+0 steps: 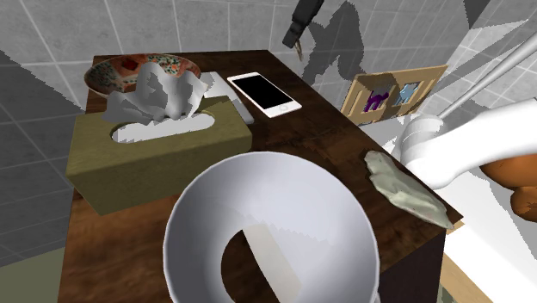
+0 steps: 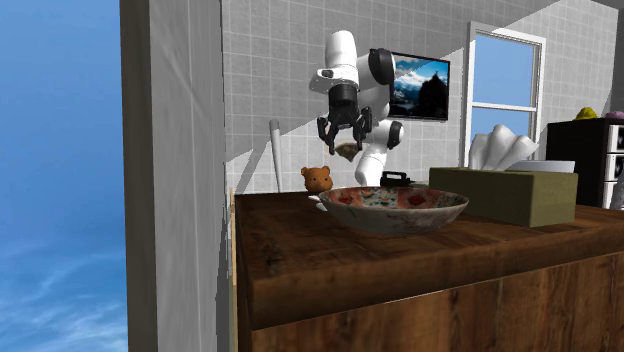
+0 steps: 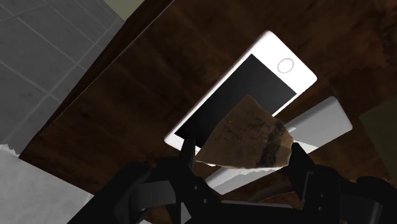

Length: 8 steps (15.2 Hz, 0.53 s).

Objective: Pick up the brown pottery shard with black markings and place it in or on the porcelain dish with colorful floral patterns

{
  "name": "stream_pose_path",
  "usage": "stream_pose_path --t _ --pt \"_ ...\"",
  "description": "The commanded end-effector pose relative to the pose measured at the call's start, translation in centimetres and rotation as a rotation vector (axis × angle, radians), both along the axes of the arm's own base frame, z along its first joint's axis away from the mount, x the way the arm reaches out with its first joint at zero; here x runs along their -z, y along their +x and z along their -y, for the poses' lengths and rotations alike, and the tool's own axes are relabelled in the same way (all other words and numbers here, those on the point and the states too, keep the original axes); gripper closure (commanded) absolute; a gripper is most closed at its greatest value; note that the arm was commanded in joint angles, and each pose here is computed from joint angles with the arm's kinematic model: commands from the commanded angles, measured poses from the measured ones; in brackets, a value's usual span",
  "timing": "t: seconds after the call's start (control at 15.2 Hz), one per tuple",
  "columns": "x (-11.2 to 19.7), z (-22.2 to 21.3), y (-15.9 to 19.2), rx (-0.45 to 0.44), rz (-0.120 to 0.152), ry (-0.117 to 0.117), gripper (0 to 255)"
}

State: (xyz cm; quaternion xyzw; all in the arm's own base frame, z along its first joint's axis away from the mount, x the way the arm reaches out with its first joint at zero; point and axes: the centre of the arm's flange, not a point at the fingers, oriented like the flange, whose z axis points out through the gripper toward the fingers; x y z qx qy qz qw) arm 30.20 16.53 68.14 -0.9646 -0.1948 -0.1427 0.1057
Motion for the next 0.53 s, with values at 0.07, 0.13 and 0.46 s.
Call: stream_pose_path --t 0.07,0.13,0.46 --pt "-1.2 0.0 -0.1 0.0 0.0 0.0 255" --pt "-1.2 -1.1 0.8 0.0 0.0 0.0 255" --pt "-1.4 -6.1 5.0 0.0 0.0 0.0 255"
